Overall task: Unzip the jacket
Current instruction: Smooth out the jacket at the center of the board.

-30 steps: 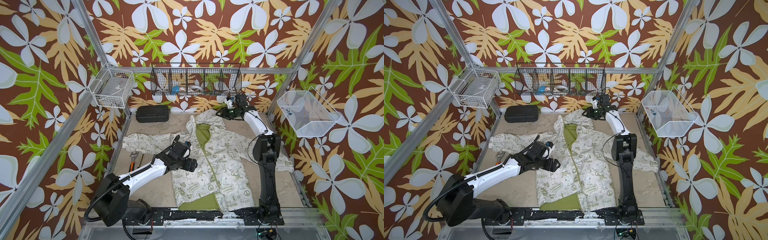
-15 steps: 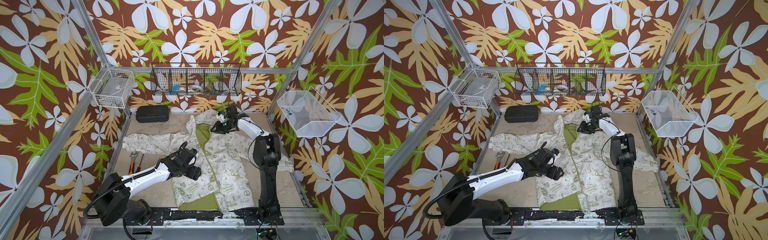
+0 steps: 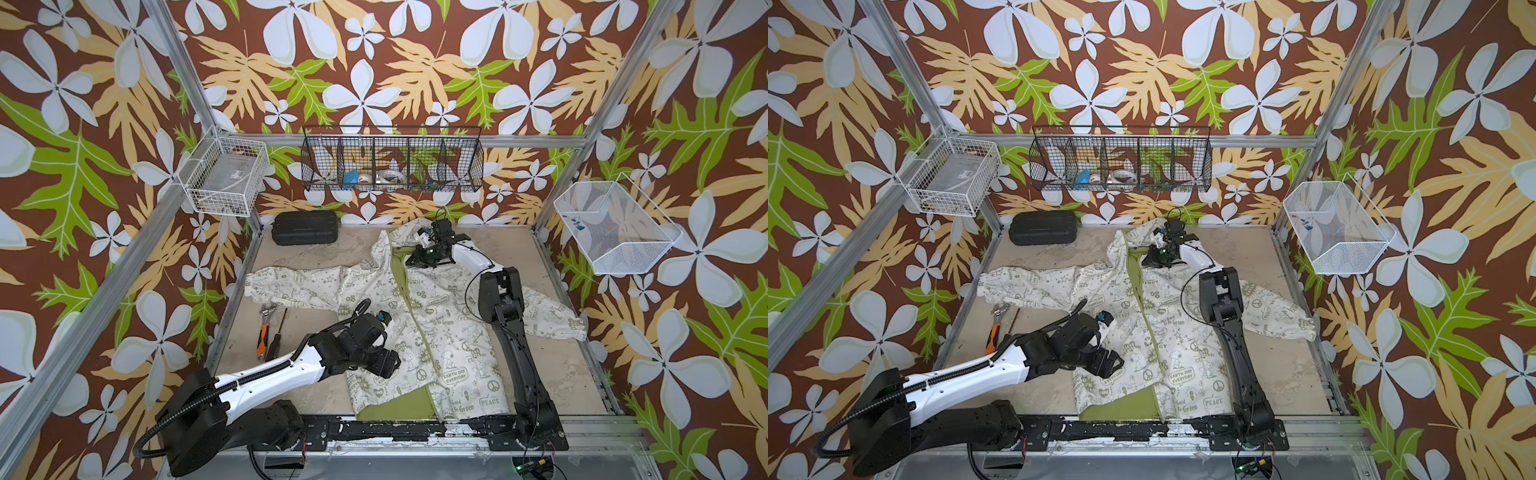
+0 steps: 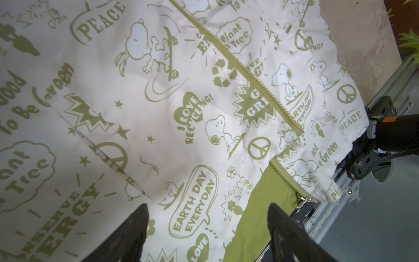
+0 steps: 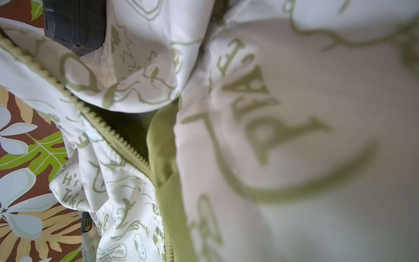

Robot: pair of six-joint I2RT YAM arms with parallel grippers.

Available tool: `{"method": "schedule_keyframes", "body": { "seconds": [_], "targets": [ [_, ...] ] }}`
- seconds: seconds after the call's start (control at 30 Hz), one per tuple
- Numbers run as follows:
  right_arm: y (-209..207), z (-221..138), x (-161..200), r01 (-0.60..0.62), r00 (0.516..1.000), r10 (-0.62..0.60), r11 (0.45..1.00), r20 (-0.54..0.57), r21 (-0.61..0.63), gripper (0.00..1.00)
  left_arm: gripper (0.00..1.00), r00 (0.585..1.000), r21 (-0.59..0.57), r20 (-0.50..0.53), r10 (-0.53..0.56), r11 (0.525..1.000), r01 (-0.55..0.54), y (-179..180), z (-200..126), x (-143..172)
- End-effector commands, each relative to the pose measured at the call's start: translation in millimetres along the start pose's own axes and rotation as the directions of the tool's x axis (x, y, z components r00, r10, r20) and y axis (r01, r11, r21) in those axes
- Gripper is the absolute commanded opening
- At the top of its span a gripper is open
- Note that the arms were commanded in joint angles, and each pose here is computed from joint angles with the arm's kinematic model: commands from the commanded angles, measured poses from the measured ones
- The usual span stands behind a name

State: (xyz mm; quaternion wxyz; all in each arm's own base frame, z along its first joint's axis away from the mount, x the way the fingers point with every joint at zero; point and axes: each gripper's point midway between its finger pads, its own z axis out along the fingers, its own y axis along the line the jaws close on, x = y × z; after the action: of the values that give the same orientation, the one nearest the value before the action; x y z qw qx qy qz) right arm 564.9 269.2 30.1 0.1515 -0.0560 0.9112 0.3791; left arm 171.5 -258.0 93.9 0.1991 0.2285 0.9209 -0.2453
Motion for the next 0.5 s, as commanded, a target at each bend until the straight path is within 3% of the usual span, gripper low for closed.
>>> {"method": "schedule_keyframes", "body": {
  "seconds": [0.0,0.2,0.3,0.47],
  "targets": [
    [0.7,-5.5,-8.6,-0.001,1.000,0.001,1.000,0.022,-0.001,0.13,0.83,1.000,-0.029,-0.004,0.006,1.000,-0.006,-3.3,0.5,-0.4],
    [19.1,-68.0,4.4,0.033,0.999,-0.034,0.995,0.014,0.090,0.43,0.86,0.998,-0.028,0.013,0.057,0.998,-0.057,-22.8,7.3,-14.3],
    [34.0,-110.2,25.0,0.008,1.000,-0.009,0.993,0.014,0.118,0.48,0.86,0.996,-0.036,0.010,0.084,0.996,-0.084,-29.3,12.3,-18.5],
    [54.4,-164.4,98.8,-0.048,0.998,0.051,0.990,-0.027,0.132,0.50,0.86,0.997,-0.079,0.076,0.028,0.997,-0.022,-25.2,3.1,-31.5]
  ]
}}
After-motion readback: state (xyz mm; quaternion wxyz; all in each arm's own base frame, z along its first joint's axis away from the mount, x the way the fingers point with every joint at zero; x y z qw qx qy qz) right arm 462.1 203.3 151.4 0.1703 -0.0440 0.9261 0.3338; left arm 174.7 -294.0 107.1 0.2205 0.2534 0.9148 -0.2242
